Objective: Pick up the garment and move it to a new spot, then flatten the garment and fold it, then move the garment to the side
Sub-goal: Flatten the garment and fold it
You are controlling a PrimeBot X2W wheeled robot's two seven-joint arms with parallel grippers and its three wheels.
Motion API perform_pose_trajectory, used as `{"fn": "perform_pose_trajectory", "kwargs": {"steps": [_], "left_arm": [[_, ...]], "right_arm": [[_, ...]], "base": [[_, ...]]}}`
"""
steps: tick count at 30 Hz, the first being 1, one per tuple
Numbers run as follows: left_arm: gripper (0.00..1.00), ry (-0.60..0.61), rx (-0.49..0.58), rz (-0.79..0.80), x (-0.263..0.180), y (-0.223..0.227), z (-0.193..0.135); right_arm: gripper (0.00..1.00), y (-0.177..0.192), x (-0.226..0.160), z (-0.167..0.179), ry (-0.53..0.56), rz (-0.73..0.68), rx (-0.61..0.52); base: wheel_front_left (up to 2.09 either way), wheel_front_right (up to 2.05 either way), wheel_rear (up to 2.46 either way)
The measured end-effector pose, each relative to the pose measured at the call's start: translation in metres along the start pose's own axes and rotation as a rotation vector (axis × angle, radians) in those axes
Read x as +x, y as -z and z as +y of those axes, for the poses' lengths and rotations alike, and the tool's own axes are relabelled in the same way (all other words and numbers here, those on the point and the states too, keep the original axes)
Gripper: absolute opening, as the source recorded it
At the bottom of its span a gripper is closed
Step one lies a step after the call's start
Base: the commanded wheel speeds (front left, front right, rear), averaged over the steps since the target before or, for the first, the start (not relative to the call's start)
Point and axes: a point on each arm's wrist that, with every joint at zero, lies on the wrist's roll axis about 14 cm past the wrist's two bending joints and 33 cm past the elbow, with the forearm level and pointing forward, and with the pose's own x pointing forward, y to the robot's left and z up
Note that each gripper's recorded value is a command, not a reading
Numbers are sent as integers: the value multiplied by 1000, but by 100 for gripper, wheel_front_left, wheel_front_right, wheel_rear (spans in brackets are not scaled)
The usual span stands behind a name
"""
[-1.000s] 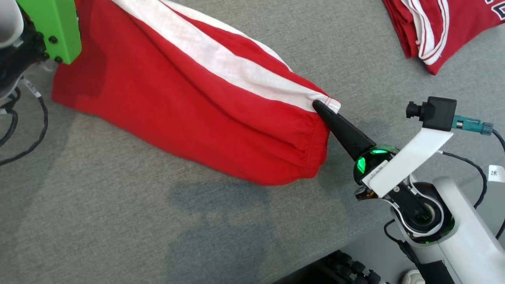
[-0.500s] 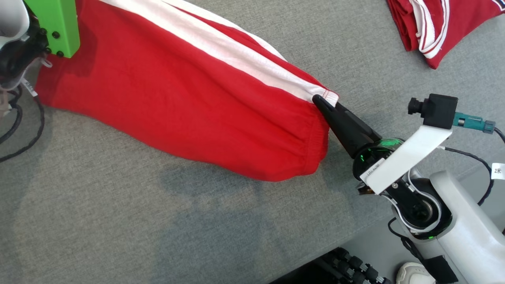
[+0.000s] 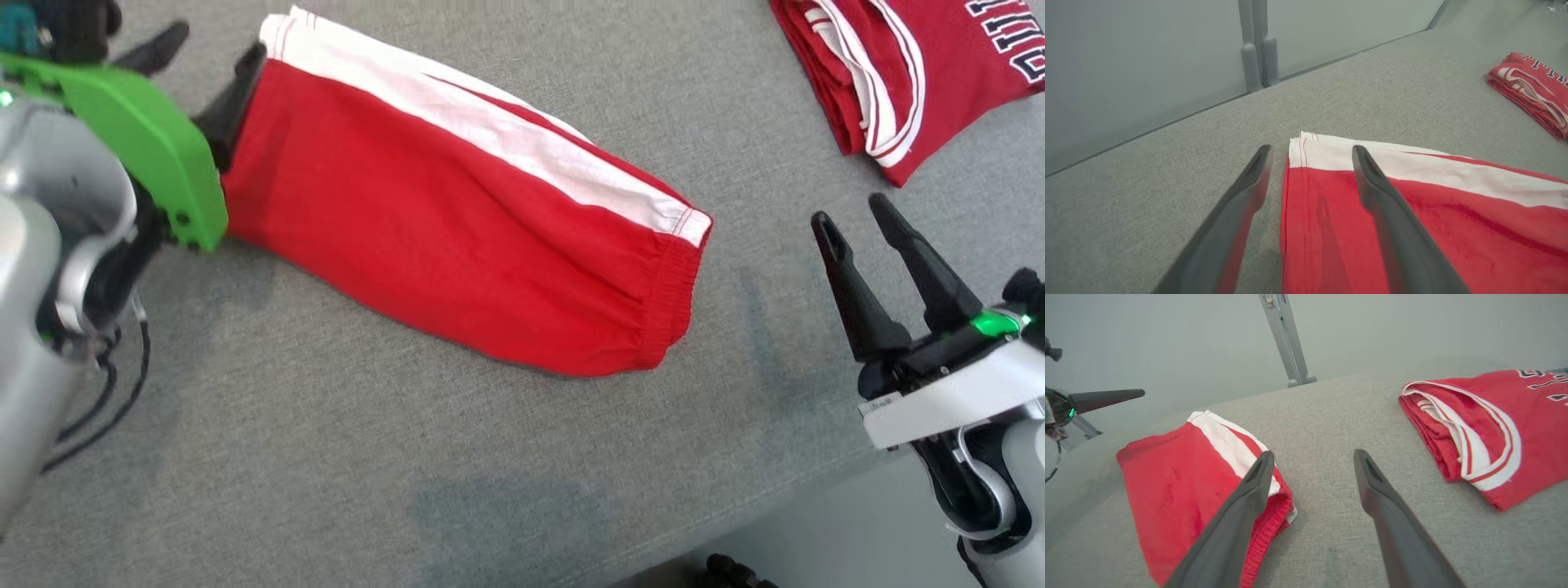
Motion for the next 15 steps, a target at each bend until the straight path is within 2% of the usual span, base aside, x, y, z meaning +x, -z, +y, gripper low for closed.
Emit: {"fn": "perform_pose_trajectory", "kwargs": {"steps": [3, 7, 11, 15], "left_arm": [[100, -37, -13, 1, -23, 27, -4], [100, -97, -58, -38, -49, 49, -9], [100, -182, -96, -101, -67, 60, 2], [100, -221, -152, -128, -75, 69, 10]], "right_arm": [[100, -14, -15, -5, 43, -69, -81], [100, -33, -35, -13, 96, -150, -255], [100, -39, -43, -4, 90, -193, -430], [100, -28, -46, 5, 95, -186, -486]], "base": [[0, 0, 0], [0, 0, 0], [0, 0, 0], [0, 0, 0]]}}
